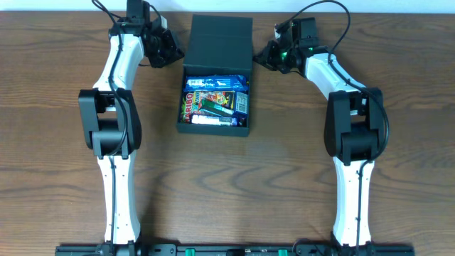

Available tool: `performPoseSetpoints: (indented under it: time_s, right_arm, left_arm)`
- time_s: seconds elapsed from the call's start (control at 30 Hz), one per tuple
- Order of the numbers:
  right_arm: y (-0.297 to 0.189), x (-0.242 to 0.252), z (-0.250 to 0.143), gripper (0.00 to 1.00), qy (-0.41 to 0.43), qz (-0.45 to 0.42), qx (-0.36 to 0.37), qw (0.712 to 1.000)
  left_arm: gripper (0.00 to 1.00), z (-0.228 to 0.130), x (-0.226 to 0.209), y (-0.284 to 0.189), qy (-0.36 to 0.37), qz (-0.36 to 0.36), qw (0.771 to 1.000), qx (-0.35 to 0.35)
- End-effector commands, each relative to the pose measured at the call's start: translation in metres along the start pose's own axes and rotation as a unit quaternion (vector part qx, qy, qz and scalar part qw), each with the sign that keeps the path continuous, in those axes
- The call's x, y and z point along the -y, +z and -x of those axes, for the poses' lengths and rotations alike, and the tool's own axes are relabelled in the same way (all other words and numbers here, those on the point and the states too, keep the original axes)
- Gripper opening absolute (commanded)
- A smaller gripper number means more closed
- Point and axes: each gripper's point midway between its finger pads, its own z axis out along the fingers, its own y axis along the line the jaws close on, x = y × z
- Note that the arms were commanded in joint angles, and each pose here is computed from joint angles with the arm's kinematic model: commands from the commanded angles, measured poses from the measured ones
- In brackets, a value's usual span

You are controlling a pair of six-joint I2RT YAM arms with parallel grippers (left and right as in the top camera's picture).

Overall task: Pack container
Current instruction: 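Raise both grippers to the box lid's back edge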

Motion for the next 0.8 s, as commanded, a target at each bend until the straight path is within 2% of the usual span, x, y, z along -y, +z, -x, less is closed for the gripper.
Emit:
performPoseSetpoints:
  time_s: [0.0, 0.4, 0.5, 0.77]
  right_arm:
    - [0.009, 0.004, -0.010, 0.01, 0.026, 0.030, -0.024, 0.999]
    - [0.002, -0.039, -0.009, 0.02, -0.034, 0.150, -0.042, 0.987]
    - [-0.005, -0.054, -0.010, 0.02, -0.062, 0.195, -0.051, 0.977]
    - [-0.026, -0.087, -0.001, 0.02, -0.106, 0.258, -0.058, 0.958]
  left_arm:
    - [0.06, 0.000, 0.006, 0.004, 0.000, -0.012, 1.000, -0.004]
    - [0.06, -0.007, 0.018, 0.004, 0.025, -0.055, 0.998, -0.026]
    - [0.06, -0.003, 0.022, -0.010, 0.045, -0.081, 0.995, -0.029]
    - [0.05, 0.023, 0.028, -0.064, 0.104, -0.078, 0.992, 0.002]
